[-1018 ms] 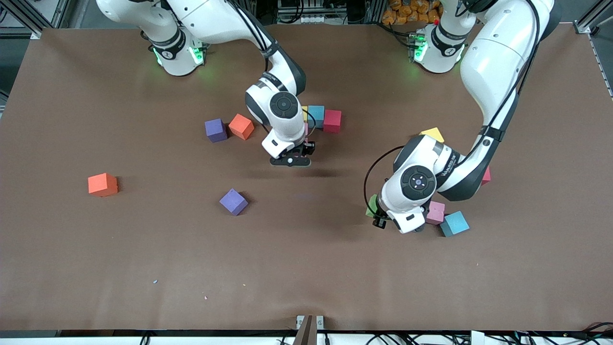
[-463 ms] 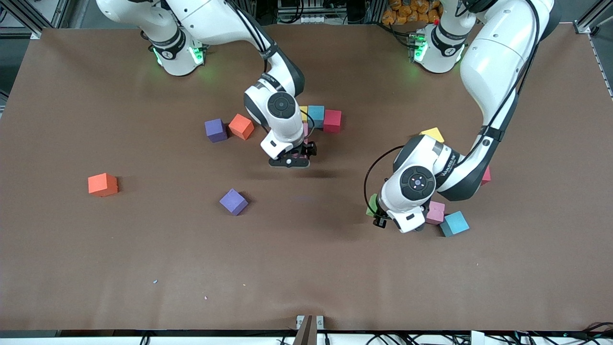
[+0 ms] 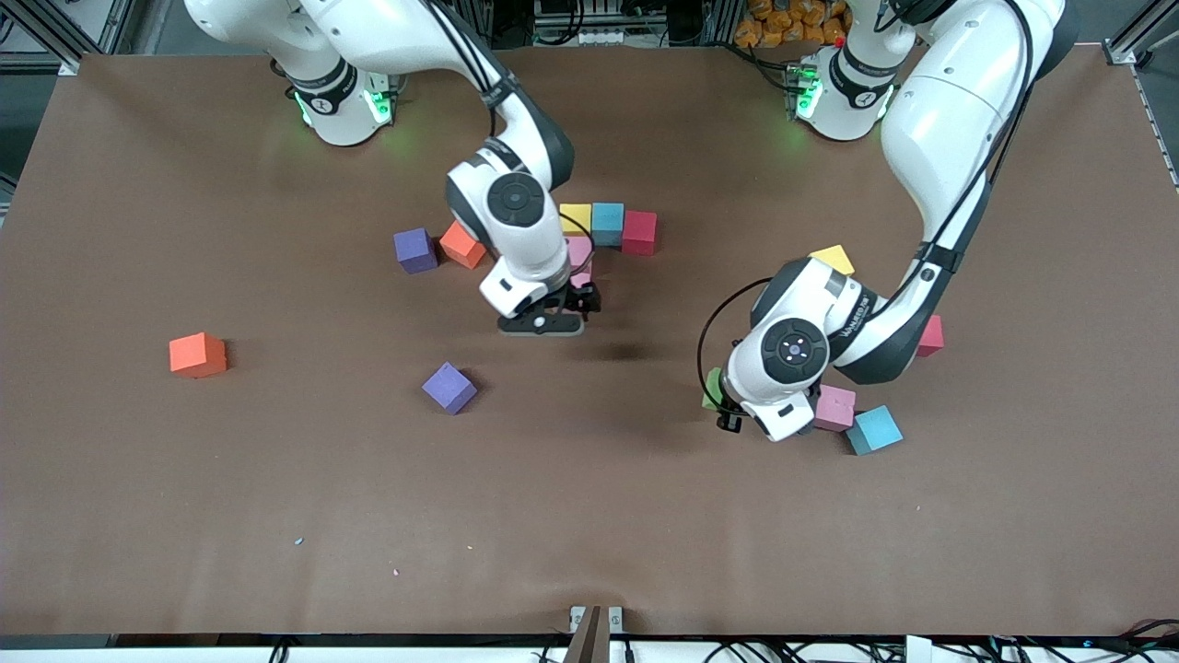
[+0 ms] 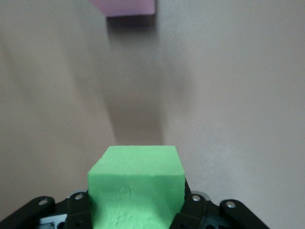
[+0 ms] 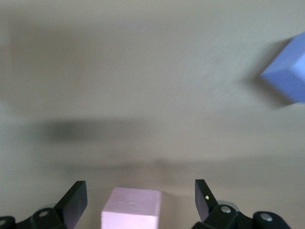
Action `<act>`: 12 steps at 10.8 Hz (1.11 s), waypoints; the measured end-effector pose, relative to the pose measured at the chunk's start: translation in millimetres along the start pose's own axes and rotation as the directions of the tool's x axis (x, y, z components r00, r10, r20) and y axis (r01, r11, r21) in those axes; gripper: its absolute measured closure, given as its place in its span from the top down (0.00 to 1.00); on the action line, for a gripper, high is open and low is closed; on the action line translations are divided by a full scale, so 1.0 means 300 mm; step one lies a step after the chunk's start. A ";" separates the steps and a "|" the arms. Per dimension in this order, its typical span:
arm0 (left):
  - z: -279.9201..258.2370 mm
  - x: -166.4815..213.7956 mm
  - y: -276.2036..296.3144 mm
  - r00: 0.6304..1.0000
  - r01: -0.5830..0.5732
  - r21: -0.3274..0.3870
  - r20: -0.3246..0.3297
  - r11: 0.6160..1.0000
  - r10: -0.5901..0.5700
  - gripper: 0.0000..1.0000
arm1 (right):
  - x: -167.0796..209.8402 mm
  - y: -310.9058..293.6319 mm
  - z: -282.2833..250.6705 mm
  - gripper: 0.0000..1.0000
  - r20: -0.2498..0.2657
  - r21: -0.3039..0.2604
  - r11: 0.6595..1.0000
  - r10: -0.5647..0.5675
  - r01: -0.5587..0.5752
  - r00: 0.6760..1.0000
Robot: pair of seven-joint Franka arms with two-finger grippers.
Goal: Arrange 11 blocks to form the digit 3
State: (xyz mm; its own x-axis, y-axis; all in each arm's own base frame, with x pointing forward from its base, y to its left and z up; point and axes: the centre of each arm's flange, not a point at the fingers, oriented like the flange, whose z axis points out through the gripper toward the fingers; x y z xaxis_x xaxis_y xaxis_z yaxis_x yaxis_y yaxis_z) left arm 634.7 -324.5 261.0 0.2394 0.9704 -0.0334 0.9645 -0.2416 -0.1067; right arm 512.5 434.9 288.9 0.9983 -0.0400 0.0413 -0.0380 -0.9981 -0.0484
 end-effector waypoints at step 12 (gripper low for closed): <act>0.147 -0.581 -0.332 0.980 0.199 0.026 0.015 0.980 -0.200 0.60 | 0.358 0.519 0.042 1.00 -0.021 -0.177 0.706 -0.700 0.686 0.714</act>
State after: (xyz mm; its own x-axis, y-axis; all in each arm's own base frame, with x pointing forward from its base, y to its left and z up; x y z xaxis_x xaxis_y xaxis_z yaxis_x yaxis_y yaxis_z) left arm 492.0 -469.8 233.6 0.0403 0.9988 -0.0263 0.9896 -0.0436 -0.1371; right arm 614.5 275.9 273.2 0.7386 0.6689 0.0840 0.6507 -0.7399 0.1707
